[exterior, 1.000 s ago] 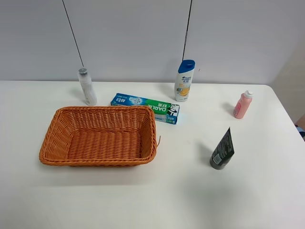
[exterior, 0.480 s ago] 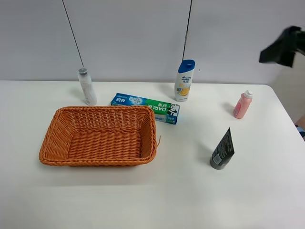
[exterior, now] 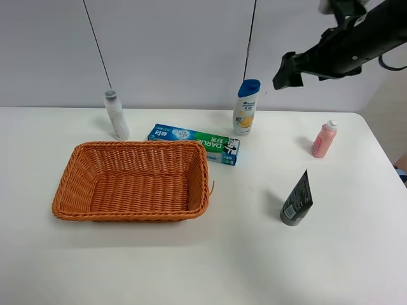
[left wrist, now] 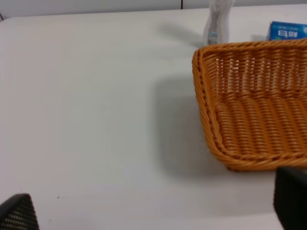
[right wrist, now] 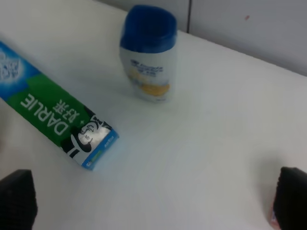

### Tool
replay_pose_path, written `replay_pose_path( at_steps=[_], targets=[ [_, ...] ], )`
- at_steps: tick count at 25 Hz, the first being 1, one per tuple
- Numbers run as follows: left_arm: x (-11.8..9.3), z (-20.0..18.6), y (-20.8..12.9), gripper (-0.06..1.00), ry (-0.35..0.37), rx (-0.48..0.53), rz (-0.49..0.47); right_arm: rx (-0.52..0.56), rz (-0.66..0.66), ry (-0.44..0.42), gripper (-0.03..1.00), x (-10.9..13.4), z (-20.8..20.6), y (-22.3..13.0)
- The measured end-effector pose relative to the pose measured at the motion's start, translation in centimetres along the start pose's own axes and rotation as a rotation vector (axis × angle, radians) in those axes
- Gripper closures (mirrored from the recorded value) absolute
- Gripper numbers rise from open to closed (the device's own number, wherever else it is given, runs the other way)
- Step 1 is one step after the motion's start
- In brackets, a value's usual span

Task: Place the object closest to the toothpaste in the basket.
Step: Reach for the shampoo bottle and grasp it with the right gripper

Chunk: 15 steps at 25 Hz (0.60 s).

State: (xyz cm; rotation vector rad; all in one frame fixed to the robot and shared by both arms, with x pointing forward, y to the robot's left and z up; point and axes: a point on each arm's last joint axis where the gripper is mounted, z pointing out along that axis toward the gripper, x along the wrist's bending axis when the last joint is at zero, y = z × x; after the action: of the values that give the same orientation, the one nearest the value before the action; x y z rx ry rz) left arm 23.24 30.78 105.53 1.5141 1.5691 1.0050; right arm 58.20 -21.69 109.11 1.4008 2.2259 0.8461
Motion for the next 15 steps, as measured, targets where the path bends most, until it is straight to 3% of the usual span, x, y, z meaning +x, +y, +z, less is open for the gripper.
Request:
replay_pose_path(
  at_steps=[5, 15],
  targets=[
    [0.0, 0.0, 0.0, -0.05, 0.0, 0.0, 0.0, 0.015, -0.085, -0.01, -0.03, -0.5, 4.0, -0.3],
    [0.0, 0.0, 0.0, -0.05, 0.0, 0.0, 0.0, -0.025, -0.11, -0.045, -0.03, -1.4, 9.7, 0.8]
  ],
)
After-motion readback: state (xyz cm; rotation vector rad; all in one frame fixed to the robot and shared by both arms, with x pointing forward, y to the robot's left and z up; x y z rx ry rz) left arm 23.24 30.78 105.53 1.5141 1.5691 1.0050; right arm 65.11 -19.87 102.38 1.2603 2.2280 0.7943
